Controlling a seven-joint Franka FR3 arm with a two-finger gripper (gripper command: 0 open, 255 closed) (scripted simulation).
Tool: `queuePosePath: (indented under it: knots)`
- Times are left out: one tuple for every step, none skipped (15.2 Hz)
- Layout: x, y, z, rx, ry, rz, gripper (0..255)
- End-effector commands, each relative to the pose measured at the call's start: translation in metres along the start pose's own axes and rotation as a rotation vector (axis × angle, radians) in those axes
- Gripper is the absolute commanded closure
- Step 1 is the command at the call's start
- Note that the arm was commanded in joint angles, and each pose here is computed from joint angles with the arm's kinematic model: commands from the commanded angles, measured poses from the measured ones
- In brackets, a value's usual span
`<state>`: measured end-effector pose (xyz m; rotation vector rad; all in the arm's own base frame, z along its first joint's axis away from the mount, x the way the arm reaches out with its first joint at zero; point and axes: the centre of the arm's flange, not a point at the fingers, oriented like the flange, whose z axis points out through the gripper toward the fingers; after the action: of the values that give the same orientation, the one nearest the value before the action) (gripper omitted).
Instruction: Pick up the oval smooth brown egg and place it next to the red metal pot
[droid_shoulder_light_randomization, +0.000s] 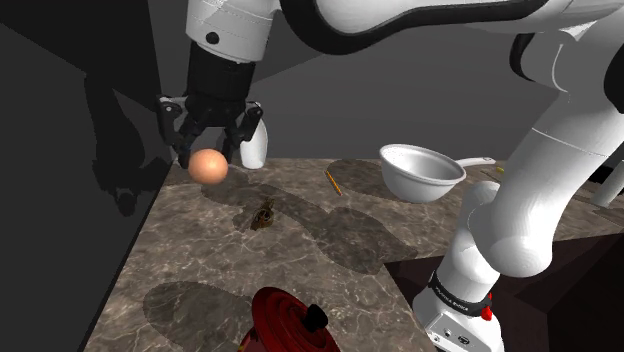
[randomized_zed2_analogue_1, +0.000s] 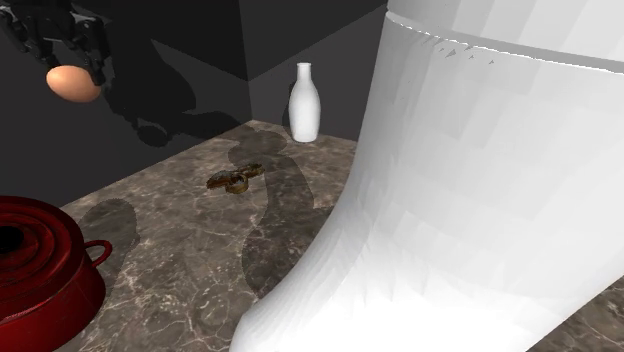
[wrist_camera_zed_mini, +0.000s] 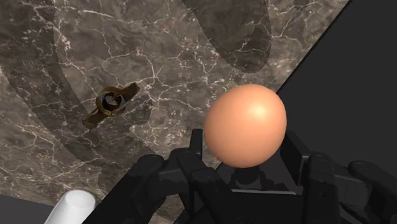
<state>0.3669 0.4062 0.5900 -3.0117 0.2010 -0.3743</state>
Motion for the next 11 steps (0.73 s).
queuePosePath:
  knots:
    - [-0.003,0.000,0.010,0.000,0.000,0.001,255]
    - [-0.004,0.001,0.015,0.000,0.000,0.001,255]
    - [-0.006,0.002,0.020,0.000,0.000,0.001,255]
    - [-0.007,0.002,0.026,0.000,0.000,0.001,255]
    - [-0.008,0.003,0.031,0.000,0.000,0.001,255]
    - [-0.009,0.004,0.036,0.000,0.000,0.001,255]
    - [-0.011,0.004,0.041,0.000,0.000,0.001,255]
    - [-0.012,0.005,0.046,0.000,0.000,0.001,255]
    - [-0.013,0.005,0.051,0.000,0.000,0.001,255]
    - [-0.014,0.006,0.056,0.000,0.000,0.001,255]
    - [-0.016,0.007,0.061,0.000,0.000,0.001,255]
